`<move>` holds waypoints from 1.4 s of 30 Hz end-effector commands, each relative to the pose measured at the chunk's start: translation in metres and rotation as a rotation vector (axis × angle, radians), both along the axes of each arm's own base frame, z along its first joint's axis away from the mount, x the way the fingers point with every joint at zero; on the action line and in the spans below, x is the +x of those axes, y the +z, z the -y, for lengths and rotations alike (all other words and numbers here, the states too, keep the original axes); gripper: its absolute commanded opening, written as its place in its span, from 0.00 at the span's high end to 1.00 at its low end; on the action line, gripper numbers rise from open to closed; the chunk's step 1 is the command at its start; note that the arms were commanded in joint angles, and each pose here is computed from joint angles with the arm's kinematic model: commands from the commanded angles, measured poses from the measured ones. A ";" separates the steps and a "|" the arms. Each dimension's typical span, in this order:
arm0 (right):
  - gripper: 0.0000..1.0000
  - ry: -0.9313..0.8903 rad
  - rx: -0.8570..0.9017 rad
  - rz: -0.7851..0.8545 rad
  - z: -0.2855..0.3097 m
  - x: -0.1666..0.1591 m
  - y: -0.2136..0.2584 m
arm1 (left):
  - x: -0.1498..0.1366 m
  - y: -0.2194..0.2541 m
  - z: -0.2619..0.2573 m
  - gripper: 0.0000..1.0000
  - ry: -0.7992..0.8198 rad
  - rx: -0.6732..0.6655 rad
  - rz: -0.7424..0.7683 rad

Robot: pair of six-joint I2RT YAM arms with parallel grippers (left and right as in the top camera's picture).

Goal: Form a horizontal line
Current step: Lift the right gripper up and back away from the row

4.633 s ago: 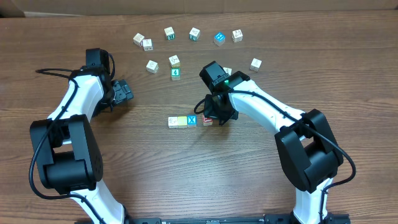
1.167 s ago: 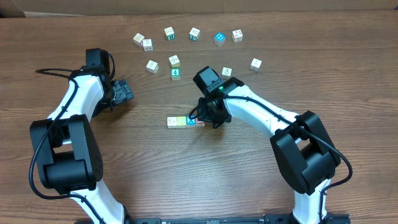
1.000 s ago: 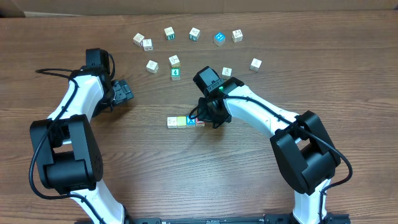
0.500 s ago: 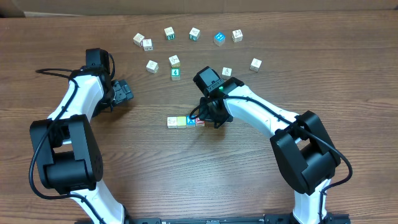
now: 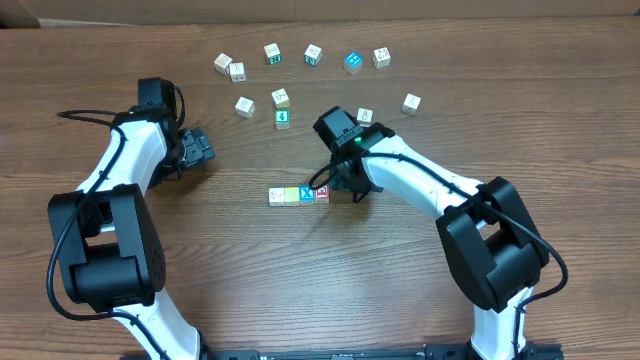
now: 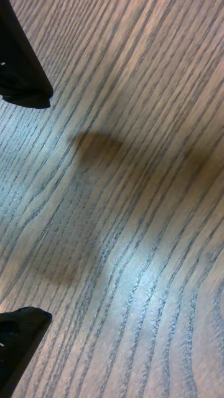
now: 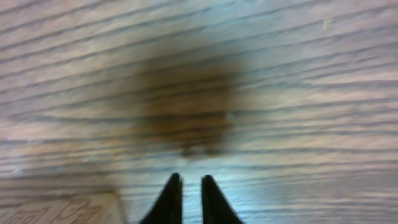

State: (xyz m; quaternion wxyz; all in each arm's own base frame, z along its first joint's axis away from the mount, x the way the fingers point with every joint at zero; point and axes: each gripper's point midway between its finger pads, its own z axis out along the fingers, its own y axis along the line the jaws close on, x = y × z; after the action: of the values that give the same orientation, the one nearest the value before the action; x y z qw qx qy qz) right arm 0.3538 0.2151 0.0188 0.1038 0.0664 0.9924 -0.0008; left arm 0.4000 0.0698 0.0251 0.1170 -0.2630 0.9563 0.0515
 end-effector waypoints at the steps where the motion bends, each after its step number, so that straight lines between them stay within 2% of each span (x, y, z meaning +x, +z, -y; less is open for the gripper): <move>1: 0.88 -0.047 -0.036 0.026 0.021 0.010 0.003 | -0.001 -0.001 -0.001 0.01 -0.026 0.016 -0.009; 3: 0.80 -0.061 -0.039 0.022 0.027 0.012 0.003 | 0.000 -0.001 -0.001 0.00 -0.026 0.017 -0.009; 5: 0.56 -0.073 -0.042 0.017 0.032 0.013 0.002 | 0.000 -0.001 -0.001 0.00 -0.026 0.017 -0.009; 9: 0.00 -0.088 -0.042 0.017 0.038 0.016 0.002 | 0.000 -0.001 -0.001 0.00 -0.026 0.017 -0.009; 17: 0.00 -0.102 -0.089 0.079 0.046 0.027 0.006 | -0.001 -0.001 -0.001 0.01 -0.026 0.016 -0.009; 42: 0.00 -0.104 -0.087 0.088 0.045 0.029 0.007 | -0.001 -0.001 -0.001 0.00 -0.026 0.016 -0.009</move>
State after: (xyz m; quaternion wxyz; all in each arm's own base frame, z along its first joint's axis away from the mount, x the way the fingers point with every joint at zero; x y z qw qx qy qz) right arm 0.3815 0.1733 0.0221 0.1412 0.1105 0.9829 -0.0418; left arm 0.4000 0.0698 0.0251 0.1170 -0.2630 0.9563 0.0515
